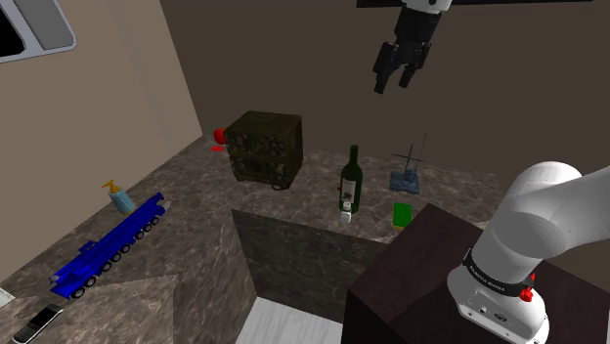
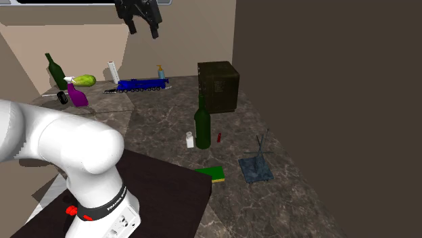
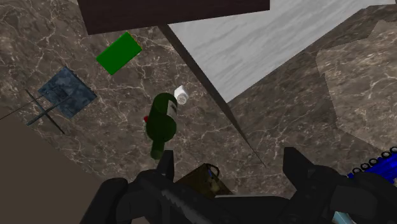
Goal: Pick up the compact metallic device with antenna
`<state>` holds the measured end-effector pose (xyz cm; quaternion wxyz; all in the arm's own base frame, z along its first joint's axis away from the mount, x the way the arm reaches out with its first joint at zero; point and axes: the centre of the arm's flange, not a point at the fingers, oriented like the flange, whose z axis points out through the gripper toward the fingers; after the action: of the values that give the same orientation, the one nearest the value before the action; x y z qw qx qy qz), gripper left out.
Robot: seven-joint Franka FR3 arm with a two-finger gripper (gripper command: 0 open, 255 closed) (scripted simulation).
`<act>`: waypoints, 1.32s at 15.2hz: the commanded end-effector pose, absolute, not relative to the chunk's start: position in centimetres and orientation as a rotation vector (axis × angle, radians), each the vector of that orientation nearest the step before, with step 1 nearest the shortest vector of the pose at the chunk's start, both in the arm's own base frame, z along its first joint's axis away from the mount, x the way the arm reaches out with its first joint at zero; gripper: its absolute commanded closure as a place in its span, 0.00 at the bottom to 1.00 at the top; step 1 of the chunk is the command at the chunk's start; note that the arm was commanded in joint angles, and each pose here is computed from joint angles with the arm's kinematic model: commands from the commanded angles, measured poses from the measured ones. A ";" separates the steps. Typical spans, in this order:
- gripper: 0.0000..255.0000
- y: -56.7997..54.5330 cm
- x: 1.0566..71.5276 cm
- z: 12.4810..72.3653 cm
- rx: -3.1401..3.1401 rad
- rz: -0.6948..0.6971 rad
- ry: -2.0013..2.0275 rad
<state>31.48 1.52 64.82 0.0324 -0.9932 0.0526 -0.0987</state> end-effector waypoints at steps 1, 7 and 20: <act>0.00 1.5 31.5 64.8 -3.058 -0.304 0.162; 0.00 -4.0 33.3 59.5 -3.079 -0.238 0.084; 0.00 -16.0 37.3 47.9 -3.113 -0.094 -0.086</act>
<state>37.03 -15.25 48.92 0.0143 -0.9991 -0.0226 -0.0337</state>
